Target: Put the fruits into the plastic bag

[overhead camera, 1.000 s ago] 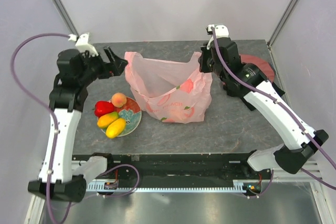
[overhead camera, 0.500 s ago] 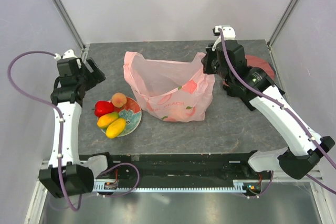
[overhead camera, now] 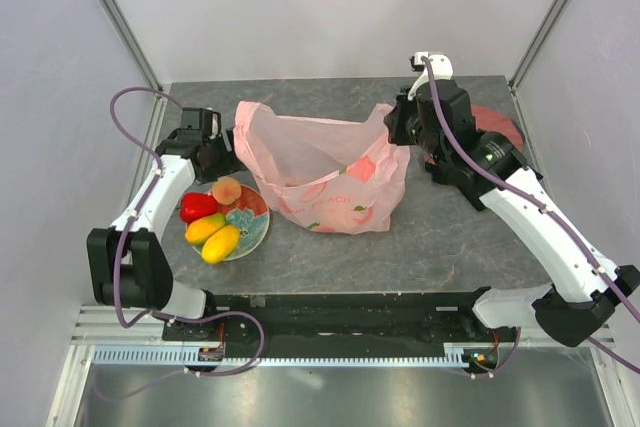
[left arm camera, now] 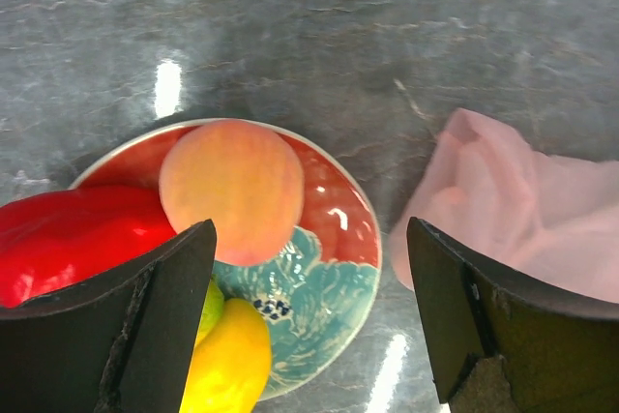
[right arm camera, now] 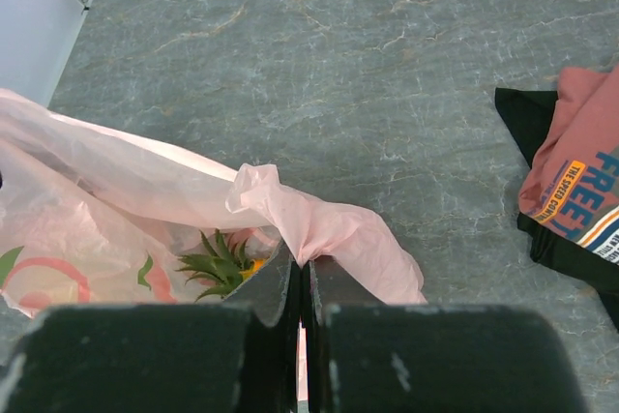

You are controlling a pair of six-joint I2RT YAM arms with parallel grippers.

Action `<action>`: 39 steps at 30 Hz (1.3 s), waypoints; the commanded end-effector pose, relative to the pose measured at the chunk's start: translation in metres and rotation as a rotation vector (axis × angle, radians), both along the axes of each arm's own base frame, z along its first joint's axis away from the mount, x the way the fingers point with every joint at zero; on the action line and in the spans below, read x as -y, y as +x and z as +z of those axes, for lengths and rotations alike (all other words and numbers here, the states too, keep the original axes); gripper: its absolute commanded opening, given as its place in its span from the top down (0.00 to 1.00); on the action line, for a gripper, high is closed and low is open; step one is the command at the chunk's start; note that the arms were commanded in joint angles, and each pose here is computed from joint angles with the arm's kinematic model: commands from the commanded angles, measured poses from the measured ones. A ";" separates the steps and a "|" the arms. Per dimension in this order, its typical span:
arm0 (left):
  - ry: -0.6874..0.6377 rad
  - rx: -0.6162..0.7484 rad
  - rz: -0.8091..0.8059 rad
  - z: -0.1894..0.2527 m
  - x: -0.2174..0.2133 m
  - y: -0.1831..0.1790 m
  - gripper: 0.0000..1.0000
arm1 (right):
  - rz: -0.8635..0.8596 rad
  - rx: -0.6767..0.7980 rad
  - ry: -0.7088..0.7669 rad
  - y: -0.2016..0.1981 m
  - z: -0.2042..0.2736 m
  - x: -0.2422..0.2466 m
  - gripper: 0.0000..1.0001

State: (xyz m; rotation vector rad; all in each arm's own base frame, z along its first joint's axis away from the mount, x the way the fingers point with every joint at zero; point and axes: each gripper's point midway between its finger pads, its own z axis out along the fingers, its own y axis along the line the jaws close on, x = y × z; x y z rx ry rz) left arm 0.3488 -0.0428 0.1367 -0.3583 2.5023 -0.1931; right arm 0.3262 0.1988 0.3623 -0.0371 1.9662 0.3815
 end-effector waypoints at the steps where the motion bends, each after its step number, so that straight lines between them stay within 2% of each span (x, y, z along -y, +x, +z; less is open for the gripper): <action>1: 0.078 0.040 0.091 0.007 -0.021 0.009 0.13 | 0.006 0.008 0.030 -0.009 0.008 0.004 1.00; 7: 0.085 -0.031 0.091 -0.017 -0.020 0.010 0.13 | 0.036 -0.012 0.039 -0.012 0.003 -0.002 1.00; 10: 0.097 -0.052 0.091 -0.025 -0.022 0.012 0.16 | 0.036 -0.012 0.053 -0.013 0.005 -0.002 1.00; 17: 0.105 -0.089 0.106 -0.038 -0.024 0.005 0.17 | 0.028 -0.017 0.049 -0.016 0.001 0.002 1.00; 29: 0.011 -0.138 0.059 -0.057 -0.006 -0.018 0.19 | 0.051 -0.026 0.048 -0.018 -0.004 -0.001 1.00; 34: 0.014 -0.151 0.059 -0.064 -0.006 -0.022 0.19 | 0.048 -0.017 0.058 -0.022 -0.003 0.002 1.00; 37: 0.024 -0.138 0.047 -0.061 -0.007 -0.014 0.27 | 0.051 -0.012 0.058 -0.025 -0.002 0.003 1.00; 38: 0.016 -0.139 0.040 -0.061 -0.005 -0.012 0.33 | 0.047 -0.007 0.059 -0.025 0.000 0.005 1.00; 39: 0.011 -0.136 0.036 -0.060 -0.004 -0.011 0.43 | 0.045 -0.004 0.059 -0.025 0.001 0.006 1.00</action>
